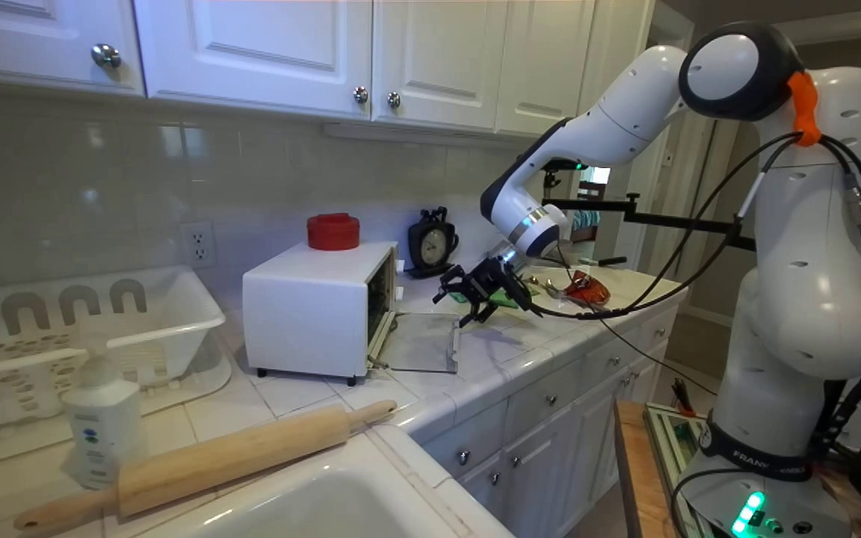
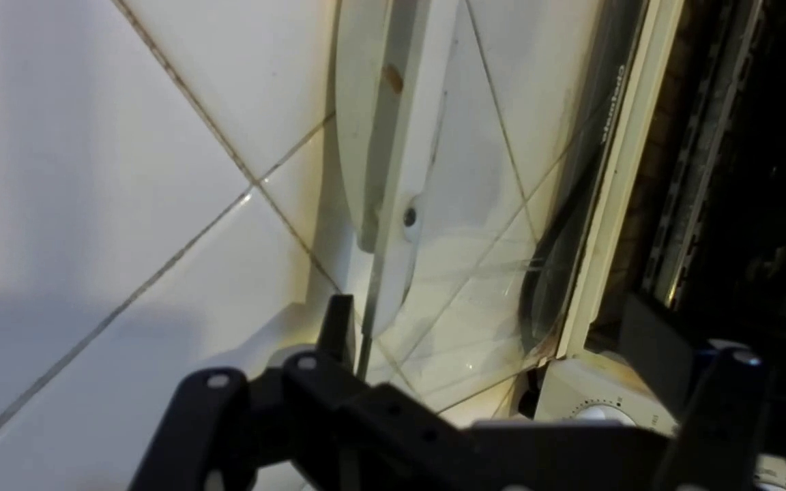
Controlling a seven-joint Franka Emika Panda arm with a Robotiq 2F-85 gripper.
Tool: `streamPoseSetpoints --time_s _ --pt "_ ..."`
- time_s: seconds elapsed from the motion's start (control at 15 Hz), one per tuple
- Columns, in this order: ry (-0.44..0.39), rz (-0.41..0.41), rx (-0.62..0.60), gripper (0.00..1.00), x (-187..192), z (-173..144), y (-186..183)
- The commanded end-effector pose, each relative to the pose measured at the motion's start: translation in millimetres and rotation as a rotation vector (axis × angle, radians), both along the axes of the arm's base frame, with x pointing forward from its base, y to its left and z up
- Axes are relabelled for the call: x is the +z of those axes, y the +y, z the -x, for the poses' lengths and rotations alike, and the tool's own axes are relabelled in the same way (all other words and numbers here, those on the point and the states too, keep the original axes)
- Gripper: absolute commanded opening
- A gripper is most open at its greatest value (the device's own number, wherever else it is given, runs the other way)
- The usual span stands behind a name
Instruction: Close the door of the oven
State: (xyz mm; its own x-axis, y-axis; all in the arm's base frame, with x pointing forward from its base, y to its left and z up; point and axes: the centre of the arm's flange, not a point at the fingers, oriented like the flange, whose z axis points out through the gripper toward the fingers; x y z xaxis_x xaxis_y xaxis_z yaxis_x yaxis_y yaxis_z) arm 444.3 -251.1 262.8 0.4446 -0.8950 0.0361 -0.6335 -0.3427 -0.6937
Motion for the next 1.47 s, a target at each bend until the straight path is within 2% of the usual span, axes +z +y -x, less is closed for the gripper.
streamPoseSetpoints --time_s 0.0,0.4,1.4 --pt "-0.052 -0.022 0.017 1.0 -7 -4 -6" --pt "-0.081 -0.032 0.05 1.0 9 2 5" --pt "-0.19 0.017 0.063 1.0 76 8 24"
